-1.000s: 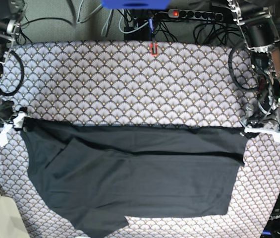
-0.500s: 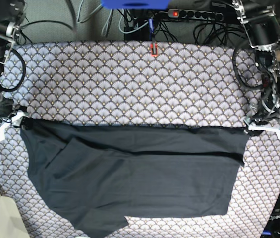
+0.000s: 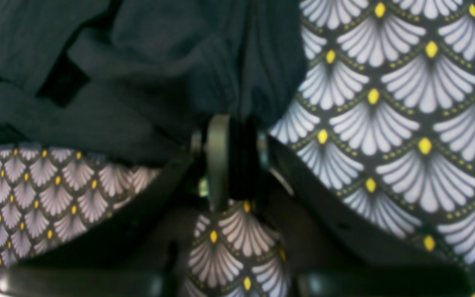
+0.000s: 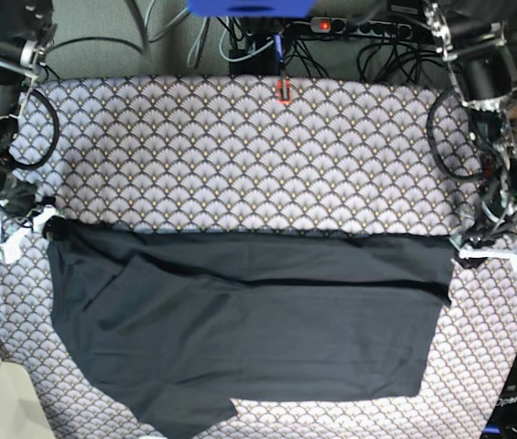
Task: Fold the T-shirt properly
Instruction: 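Lower the folded edge onto the shirt and open both grippers, then pull the folded edge back toward the collar with both grippers, then release the shirt and raise both grippers away from the fabric, then grasp the shirt's side edges with both grippers near the sleeves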
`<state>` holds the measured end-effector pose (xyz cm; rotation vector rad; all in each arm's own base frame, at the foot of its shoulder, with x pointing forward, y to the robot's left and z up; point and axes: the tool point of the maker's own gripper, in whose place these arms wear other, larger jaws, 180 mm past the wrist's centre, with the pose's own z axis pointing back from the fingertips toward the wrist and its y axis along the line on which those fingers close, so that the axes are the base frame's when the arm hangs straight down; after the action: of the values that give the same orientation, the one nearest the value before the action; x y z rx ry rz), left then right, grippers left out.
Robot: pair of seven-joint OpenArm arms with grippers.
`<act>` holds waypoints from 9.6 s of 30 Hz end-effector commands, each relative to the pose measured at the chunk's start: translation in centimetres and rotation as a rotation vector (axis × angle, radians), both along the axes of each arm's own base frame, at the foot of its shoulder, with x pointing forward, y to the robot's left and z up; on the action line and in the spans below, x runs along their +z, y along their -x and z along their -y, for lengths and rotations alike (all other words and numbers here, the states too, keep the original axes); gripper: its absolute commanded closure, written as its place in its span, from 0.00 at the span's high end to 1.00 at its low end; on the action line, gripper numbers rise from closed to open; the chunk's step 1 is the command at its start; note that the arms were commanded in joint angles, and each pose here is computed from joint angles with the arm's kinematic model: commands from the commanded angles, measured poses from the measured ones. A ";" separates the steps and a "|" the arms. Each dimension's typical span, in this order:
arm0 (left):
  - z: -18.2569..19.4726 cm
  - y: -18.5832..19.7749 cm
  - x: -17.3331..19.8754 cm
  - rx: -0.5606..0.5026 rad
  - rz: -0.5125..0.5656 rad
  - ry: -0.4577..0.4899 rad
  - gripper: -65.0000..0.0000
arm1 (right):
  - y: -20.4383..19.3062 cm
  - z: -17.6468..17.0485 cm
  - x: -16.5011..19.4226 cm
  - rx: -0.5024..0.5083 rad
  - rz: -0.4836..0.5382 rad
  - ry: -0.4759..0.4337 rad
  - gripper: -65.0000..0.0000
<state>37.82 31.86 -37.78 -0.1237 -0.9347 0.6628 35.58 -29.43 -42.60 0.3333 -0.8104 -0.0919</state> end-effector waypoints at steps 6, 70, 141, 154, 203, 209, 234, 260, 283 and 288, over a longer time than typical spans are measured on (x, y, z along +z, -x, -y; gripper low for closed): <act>-0.8 -0.9 -1.0 0.035 0.014 0.004 0.53 | 0.1 0.0 0.1 0.032 -0.014 0.022 0.10; 1.0 15.0 -0.1 -0.122 -0.264 -0.046 0.00 | 16.2 4.3 0.8 0.074 -0.137 0.284 0.00; 0.7 16.5 -0.1 -0.117 -0.261 -0.083 0.58 | 20.6 8.4 1.0 -0.177 -0.206 0.250 0.56; 1.7 15.0 3.1 -0.152 -0.174 -0.132 0.58 | 20.7 11.1 2.8 -0.267 -0.162 0.276 0.56; 1.5 15.5 4.8 -0.061 -0.105 -0.099 0.58 | -8.9 3.1 3.9 -0.060 0.182 0.017 0.56; 0.7 15.2 5.4 -0.065 -0.102 -0.129 0.58 | -9.1 1.9 3.5 -0.052 0.185 -0.002 0.56; 0.3 12.8 7.9 -0.005 0.015 -0.106 0.58 | -7.0 4.1 2.4 -0.024 0.114 0.072 0.01; 0.3 14.0 6.9 -0.005 -0.025 -0.103 0.58 | -9.4 5.2 6.7 -0.026 0.233 0.098 0.50; 0.8 14.7 6.1 -0.001 -0.042 -0.085 0.58 | -7.1 9.2 5.2 -0.212 0.228 0.031 0.51; 0.9 15.4 5.6 -0.001 -0.064 -0.083 0.58 | -6.9 8.6 4.4 -0.165 0.201 0.063 0.51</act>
<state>21.72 30.63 -33.52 -0.0385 -0.8487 0.6387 41.09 -36.78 -40.71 0.2247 -0.9630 -0.1856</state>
